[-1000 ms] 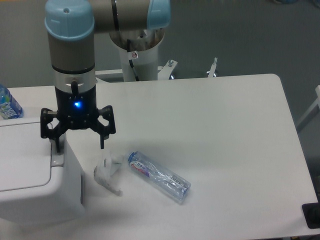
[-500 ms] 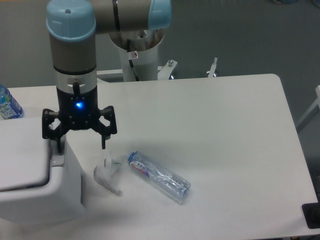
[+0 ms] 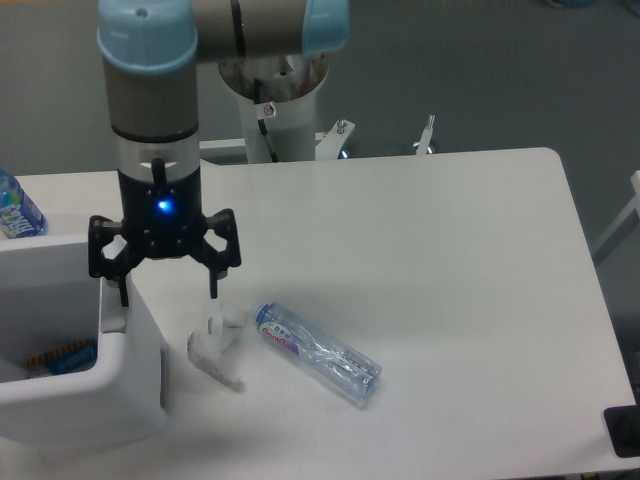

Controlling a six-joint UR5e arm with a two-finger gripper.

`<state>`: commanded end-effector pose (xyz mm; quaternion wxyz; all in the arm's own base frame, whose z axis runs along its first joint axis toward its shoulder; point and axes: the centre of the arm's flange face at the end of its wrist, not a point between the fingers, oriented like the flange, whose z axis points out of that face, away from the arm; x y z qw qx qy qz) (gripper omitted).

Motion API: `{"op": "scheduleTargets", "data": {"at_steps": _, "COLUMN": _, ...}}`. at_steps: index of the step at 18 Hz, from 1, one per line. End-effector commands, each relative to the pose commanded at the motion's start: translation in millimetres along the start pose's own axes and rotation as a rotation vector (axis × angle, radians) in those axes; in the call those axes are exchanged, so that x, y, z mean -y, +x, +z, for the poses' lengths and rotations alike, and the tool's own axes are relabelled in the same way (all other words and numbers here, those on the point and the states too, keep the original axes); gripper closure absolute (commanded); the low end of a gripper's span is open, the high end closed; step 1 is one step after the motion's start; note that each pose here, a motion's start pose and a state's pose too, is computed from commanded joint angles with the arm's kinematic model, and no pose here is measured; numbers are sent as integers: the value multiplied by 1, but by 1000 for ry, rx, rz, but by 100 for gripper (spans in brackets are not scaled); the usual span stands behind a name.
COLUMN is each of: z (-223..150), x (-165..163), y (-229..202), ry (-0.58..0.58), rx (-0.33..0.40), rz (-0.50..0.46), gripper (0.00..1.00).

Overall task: Open the trash can
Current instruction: 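Push the lid edge with the gripper to swing the lid open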

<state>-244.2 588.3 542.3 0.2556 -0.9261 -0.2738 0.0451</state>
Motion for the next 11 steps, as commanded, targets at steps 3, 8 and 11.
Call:
{"op": "scheduleTargets", "data": {"at_steps": 3, "z": -5, "x": -5, "y": -26, "ry": -35, "rx": 183, "rz": 98, "gripper": 0}}
{"op": "scheduleTargets", "data": {"at_steps": 8, "z": -34, "x": -29, "y": -66, "ry": -235, "rx": 235, "rz": 350, "gripper": 0}}
{"op": "scheduleTargets", "data": {"at_steps": 11, "z": -40, "x": -37, "y": -91, "ry": -267, "rx": 241, "rz": 375, "gripper": 0}}
